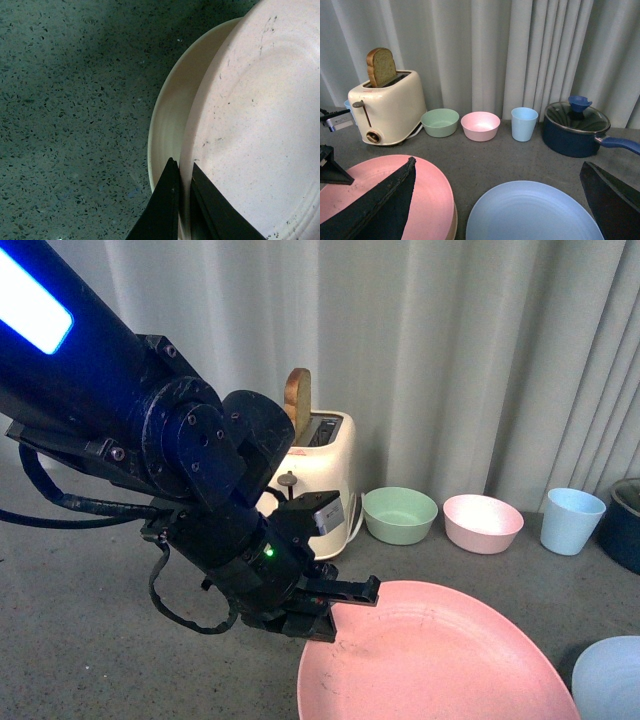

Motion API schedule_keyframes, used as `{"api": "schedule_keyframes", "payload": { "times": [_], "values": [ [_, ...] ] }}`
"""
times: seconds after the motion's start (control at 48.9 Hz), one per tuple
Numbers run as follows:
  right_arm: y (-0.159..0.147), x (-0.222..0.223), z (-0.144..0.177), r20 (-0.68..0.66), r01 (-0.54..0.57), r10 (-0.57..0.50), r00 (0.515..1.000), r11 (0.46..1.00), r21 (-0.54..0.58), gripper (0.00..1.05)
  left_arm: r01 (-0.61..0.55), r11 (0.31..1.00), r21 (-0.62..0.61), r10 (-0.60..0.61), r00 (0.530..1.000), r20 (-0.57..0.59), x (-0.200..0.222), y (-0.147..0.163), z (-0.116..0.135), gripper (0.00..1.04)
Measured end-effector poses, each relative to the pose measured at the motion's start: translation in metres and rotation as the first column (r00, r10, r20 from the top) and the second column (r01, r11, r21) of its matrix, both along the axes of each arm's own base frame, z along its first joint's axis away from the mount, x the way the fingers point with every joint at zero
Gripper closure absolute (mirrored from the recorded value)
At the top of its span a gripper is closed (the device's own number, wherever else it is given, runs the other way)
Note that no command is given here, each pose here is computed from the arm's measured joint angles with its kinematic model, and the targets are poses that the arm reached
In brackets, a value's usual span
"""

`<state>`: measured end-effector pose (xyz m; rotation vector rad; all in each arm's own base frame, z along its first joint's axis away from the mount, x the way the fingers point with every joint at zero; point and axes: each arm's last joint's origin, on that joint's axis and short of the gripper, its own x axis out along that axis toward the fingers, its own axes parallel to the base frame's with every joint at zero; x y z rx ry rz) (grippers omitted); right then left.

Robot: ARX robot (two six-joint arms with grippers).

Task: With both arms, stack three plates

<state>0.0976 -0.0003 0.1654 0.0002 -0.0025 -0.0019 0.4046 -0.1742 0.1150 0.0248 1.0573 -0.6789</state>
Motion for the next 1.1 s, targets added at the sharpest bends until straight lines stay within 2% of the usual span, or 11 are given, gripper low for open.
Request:
{"api": "schedule_keyframes", "payload": {
  "times": [0.511,0.634,0.757,0.961,1.104],
  "values": [
    [0.0,0.0,0.0,0.0,0.0,0.0,1.0,1.0,0.0,0.07,0.012,0.999,0.032,-0.012,1.0,0.006,-0.004,-0.003,-0.012,1.01],
    [0.0,0.0,0.0,0.0,0.0,0.0,1.0,1.0,0.0,0.07,0.011,1.0,0.025,-0.011,1.0,0.003,-0.004,-0.005,-0.012,0.86],
    [0.0,0.0,0.0,0.0,0.0,0.0,1.0,1.0,0.0,0.07,0.012,1.0,0.024,-0.012,1.0,0.005,-0.004,-0.005,-0.012,0.64],
    [0.0,0.0,0.0,0.0,0.0,0.0,1.0,1.0,0.0,0.07,0.005,1.0,0.02,-0.005,1.0,0.013,-0.003,-0.002,-0.01,0.36],
    [0.0,0.0,0.0,0.0,0.0,0.0,1.0,1.0,0.0,0.07,-0.004,1.0,0.011,0.003,0.998,0.062,-0.001,0.005,0.003,0.14]
  ]
}}
